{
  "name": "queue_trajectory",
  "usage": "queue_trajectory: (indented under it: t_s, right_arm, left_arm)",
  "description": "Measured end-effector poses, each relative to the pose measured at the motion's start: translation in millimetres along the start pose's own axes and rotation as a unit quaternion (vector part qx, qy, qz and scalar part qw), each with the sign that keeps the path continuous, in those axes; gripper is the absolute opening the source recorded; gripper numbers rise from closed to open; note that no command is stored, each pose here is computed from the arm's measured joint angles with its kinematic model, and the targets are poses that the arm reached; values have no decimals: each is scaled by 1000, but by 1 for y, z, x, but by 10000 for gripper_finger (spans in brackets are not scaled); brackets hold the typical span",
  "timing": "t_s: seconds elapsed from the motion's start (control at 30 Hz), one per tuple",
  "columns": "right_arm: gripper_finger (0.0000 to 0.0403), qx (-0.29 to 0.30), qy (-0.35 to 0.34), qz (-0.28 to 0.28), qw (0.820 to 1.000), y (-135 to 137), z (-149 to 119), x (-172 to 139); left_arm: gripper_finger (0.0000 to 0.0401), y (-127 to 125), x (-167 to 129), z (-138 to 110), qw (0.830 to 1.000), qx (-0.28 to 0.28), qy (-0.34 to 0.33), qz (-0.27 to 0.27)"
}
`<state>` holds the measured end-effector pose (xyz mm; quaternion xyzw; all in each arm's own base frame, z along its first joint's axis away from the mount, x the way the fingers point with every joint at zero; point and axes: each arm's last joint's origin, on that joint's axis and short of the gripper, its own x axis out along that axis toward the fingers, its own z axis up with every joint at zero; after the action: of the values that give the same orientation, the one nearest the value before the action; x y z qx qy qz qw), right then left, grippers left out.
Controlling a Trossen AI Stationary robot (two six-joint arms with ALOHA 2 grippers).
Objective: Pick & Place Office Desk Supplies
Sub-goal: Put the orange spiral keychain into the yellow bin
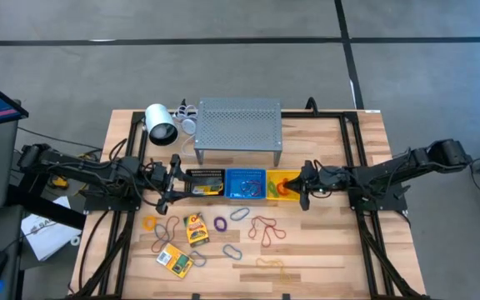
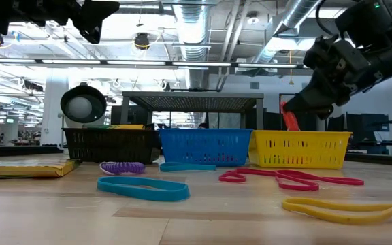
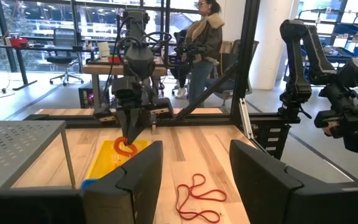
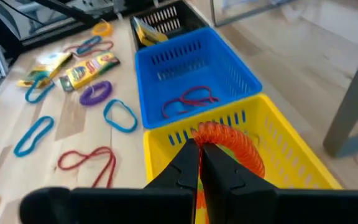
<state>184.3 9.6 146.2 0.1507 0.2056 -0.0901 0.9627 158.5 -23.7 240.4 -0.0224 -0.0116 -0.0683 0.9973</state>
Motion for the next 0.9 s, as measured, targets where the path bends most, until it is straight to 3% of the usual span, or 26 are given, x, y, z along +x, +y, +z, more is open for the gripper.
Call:
queue_trajectory:
  t_s: [0.9]
  right_arm:
    - [4,36,68,-27,997,-5,-14,-1]
  left_arm:
    - [181,0,0,0,1000,0,1,0]
